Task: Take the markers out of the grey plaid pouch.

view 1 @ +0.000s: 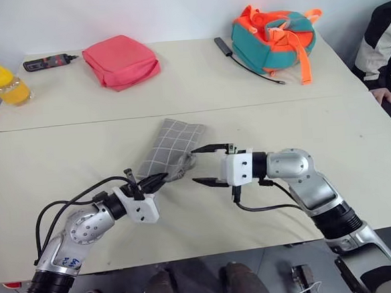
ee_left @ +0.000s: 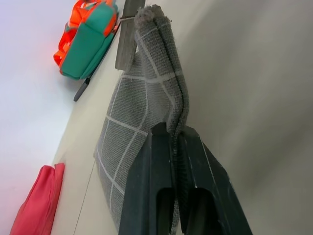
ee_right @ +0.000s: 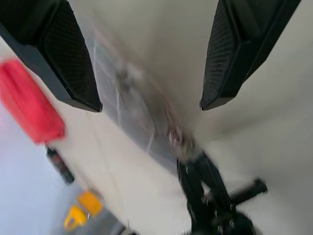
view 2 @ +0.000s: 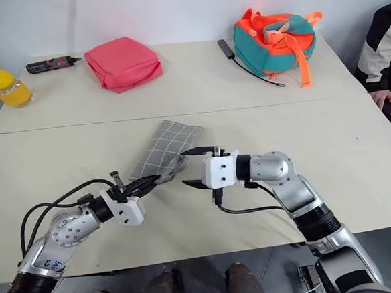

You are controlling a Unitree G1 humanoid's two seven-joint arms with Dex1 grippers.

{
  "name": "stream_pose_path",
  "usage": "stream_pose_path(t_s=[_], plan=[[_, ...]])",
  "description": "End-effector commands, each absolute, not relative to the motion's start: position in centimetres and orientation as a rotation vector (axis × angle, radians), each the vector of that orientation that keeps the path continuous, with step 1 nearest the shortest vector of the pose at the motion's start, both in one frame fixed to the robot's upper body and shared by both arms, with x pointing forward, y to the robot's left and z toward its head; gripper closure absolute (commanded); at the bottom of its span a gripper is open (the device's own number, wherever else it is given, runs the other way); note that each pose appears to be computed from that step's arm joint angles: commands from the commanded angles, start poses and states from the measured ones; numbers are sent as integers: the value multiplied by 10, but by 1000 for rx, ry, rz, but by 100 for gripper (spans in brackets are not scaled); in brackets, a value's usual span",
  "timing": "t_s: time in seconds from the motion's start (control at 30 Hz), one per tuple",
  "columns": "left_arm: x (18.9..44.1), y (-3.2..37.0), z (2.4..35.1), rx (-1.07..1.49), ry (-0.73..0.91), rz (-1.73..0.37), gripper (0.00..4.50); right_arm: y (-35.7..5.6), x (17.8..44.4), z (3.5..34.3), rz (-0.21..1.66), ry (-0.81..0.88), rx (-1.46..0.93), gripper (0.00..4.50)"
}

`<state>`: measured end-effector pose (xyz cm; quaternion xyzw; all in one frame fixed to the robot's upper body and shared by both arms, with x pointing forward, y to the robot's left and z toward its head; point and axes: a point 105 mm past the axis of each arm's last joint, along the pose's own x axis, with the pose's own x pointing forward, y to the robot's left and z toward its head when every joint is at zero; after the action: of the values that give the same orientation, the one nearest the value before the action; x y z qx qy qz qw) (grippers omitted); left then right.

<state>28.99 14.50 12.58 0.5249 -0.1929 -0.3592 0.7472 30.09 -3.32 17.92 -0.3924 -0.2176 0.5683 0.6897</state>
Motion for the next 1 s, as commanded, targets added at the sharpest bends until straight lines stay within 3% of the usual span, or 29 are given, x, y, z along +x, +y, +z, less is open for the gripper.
stream_pose_path(t_s=[0.03, 0.07, 0.17, 0.43, 0.7, 1.0], plan=[[285, 141, 132, 1138, -458, -804, 450, -27, 299, 194, 1249, -575, -919, 117], [284, 141, 132, 1136, -458, -807, 450, -27, 301, 189, 1253, -561, -935, 117], [283, 139, 131, 1131, -460, -820, 450, -31, 307, 177, 1247, -520, -982, 179], [281, 138, 131, 1127, -463, -829, 450, -30, 308, 164, 1278, -493, -1061, 445], [275, 147, 133, 1102, -457, -829, 450, -42, 321, 170, 1204, -484, -1081, 445], [264, 155, 149, 1011, -485, -824, 450, -76, 357, 168, 1011, -384, -1198, 445]])
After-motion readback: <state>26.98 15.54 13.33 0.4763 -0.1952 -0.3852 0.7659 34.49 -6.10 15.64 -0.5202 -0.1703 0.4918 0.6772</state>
